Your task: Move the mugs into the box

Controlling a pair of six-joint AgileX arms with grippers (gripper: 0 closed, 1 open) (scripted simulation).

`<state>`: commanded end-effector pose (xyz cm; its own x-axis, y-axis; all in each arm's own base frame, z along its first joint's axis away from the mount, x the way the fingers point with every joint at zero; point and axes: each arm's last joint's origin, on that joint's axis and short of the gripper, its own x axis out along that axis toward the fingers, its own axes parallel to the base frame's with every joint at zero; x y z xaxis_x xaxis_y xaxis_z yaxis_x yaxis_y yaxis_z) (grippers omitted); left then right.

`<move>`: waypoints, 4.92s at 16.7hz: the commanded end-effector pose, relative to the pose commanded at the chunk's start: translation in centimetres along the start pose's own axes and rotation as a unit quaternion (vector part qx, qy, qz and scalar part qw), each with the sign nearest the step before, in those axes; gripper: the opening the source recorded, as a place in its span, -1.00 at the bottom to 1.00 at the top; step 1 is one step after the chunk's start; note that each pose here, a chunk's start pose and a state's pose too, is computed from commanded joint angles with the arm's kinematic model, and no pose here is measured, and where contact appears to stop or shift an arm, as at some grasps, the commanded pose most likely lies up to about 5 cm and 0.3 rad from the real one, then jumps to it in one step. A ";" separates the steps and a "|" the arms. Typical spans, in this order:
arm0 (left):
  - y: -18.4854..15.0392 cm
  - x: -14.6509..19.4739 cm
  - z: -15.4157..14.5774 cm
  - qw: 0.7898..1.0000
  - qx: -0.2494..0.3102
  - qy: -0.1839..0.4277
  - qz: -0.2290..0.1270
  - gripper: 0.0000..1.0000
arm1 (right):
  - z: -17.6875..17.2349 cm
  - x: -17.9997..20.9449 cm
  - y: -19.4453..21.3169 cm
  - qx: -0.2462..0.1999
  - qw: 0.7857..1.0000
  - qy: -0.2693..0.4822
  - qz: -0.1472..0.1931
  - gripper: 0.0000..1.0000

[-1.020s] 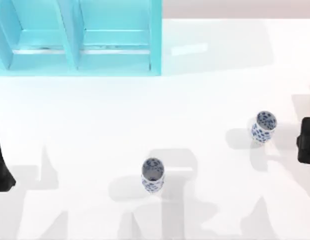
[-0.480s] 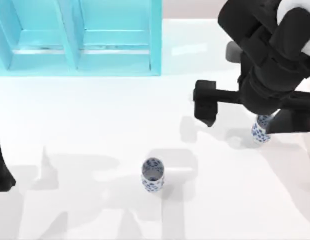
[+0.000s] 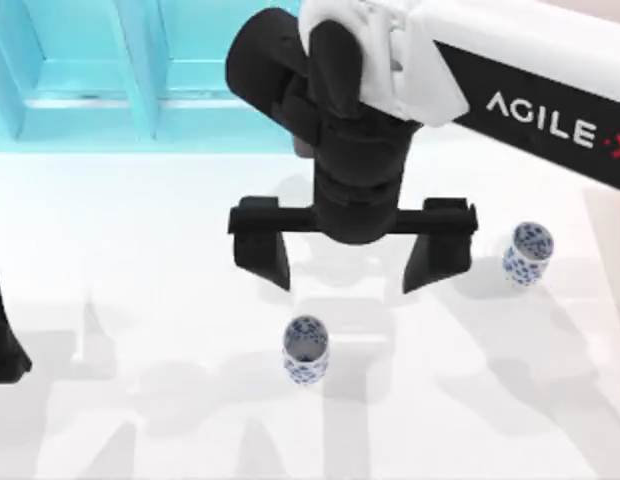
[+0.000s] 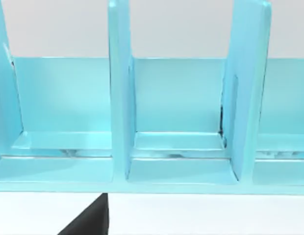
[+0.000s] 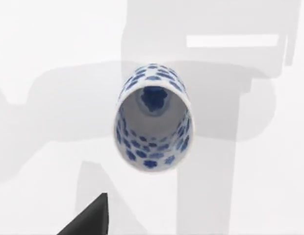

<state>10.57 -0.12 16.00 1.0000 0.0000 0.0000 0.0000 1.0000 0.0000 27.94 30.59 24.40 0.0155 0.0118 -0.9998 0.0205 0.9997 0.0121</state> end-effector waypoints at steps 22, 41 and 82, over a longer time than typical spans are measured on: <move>0.0 0.0 0.0 1.000 0.000 0.000 0.000 1.00 | -0.4 10.5 1.3 -0.005 1.000 0.008 -0.006 1.00; 0.0 0.0 0.0 1.000 0.000 0.000 0.000 1.00 | -0.4 10.5 1.3 -0.005 1.000 0.008 -0.006 -1.00; 0.0 0.0 0.0 1.000 0.000 0.000 0.000 1.00 | -3.3 -4.7 -44.6 0.006 1.000 0.003 -0.018 -1.00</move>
<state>10.57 -0.12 16.00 1.0000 0.0000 0.0000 0.0000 1.0000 0.0000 23.63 -14.01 28.49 0.0085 -0.0233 -0.9997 0.0332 0.9992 -0.0230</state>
